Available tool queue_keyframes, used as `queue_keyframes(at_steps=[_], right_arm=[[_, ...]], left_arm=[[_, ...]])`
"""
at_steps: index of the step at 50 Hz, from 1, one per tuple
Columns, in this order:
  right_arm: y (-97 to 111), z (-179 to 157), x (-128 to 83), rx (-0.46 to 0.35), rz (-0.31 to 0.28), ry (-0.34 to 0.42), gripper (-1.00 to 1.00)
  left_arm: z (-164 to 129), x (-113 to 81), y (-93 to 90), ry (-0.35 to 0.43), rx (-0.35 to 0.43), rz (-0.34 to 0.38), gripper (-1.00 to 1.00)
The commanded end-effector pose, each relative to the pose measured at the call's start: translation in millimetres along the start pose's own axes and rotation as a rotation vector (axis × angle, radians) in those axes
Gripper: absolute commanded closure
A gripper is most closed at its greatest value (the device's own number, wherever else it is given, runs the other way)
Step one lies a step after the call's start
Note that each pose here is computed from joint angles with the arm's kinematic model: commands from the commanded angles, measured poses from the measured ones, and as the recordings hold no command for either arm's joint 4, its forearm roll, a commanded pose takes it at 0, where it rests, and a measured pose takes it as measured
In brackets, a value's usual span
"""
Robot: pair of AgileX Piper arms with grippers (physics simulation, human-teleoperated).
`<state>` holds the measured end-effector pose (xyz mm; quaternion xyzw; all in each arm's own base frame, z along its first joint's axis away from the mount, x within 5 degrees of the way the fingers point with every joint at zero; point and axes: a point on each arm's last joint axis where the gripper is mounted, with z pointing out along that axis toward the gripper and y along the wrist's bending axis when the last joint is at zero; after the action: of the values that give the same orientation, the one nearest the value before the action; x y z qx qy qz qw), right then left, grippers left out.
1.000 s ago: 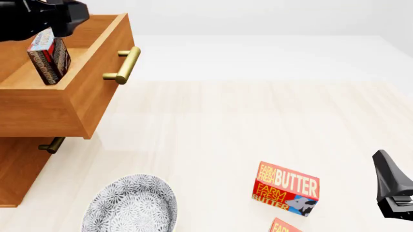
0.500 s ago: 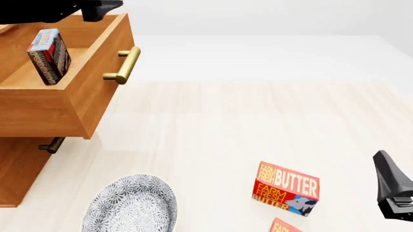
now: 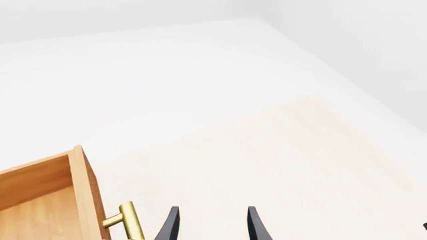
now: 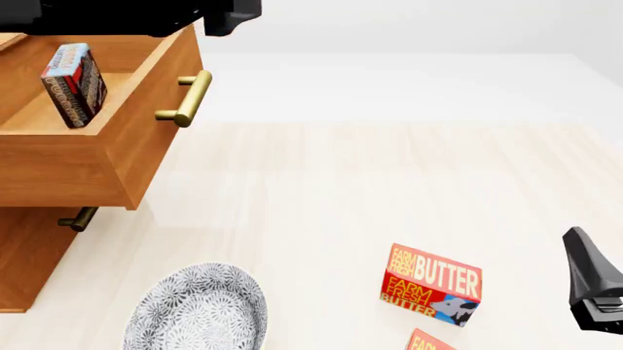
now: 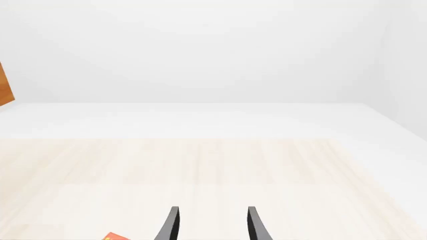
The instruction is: Put the chocolate pudding in the top drawer of the cabinet and close it.
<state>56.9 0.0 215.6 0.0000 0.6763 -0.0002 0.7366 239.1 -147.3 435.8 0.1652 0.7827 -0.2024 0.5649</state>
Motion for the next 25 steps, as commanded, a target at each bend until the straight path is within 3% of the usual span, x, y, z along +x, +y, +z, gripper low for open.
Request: queue_keyframes(at_steps=[1,14,25], right_arm=[[0.0,0.2,0.1,0.000,0.000,0.000,-1.00],[0.0,0.3,0.1,0.000,0.000,0.000,-1.00],[0.0,0.5,0.1,0.000,0.000,0.000,-1.00]], left_arm=[[14.3,7.3,-20.6,0.019,0.068,-0.055,-1.00],[29.9,26.4,-34.0,0.094,0.098,-0.132,-1.00],[37.2,21.3,-35.6,0.138,0.086,-0.145,-1.00]])
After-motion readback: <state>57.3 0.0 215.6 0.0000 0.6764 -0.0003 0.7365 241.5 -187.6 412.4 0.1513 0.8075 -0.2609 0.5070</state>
